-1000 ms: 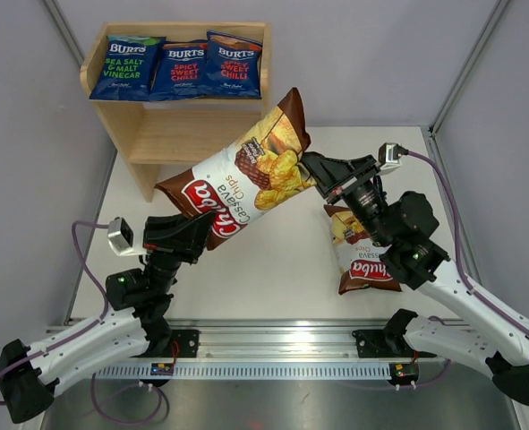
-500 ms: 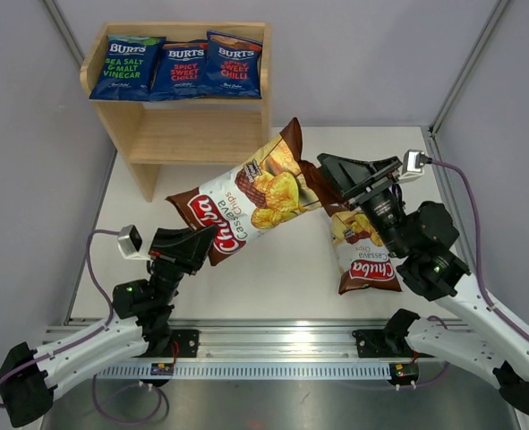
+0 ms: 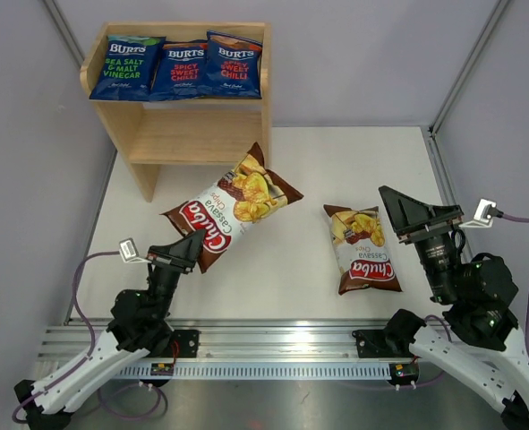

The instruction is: Place and organize the chips bags onto the shelf

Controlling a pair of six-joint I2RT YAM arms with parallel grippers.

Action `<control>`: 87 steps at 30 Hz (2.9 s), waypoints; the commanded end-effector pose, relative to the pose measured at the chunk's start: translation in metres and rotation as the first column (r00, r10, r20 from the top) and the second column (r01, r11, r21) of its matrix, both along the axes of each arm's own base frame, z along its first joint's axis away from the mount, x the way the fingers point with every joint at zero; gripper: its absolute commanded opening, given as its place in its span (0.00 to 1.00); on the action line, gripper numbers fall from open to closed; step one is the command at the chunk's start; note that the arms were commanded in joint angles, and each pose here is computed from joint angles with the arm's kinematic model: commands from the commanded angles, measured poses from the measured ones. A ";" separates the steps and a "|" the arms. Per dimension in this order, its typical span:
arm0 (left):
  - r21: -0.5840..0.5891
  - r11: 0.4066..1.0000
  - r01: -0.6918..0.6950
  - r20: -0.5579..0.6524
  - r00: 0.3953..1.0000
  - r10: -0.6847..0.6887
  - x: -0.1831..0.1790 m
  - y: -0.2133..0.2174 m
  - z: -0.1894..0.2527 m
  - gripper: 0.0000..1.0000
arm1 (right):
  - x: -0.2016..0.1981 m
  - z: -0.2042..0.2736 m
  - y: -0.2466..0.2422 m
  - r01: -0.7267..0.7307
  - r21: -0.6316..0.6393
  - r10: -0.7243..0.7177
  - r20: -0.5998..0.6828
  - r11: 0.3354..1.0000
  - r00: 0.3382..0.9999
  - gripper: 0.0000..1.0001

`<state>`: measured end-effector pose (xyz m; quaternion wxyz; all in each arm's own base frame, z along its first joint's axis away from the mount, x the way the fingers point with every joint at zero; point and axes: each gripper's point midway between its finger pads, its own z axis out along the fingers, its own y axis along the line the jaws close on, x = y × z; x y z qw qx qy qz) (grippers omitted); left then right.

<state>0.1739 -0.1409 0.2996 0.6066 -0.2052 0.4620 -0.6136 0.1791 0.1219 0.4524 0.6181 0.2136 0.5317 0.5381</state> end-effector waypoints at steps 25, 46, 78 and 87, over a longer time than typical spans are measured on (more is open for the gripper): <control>0.050 0.931 -0.362 -0.240 0.900 0.363 0.005 0.098 0.021 0.00 | 0.010 -0.042 -0.024 0.129 -0.043 -0.132 -0.100 0.991 0.986 1.00; 0.097 0.820 -0.564 -0.315 0.765 0.562 0.060 0.091 0.068 0.00 | 0.006 -0.045 -0.017 0.086 -0.078 -0.094 -0.097 0.993 0.991 1.00; -0.061 0.712 -0.699 -0.388 0.674 0.629 0.221 0.143 0.036 0.00 | -0.006 -0.067 -0.012 0.024 -0.077 -0.028 -0.050 0.997 0.998 1.00; -0.052 0.662 -0.748 -0.451 0.609 0.653 0.240 0.152 0.008 0.00 | -0.005 -0.087 -0.013 0.032 -0.132 -0.043 -0.080 0.991 0.996 1.00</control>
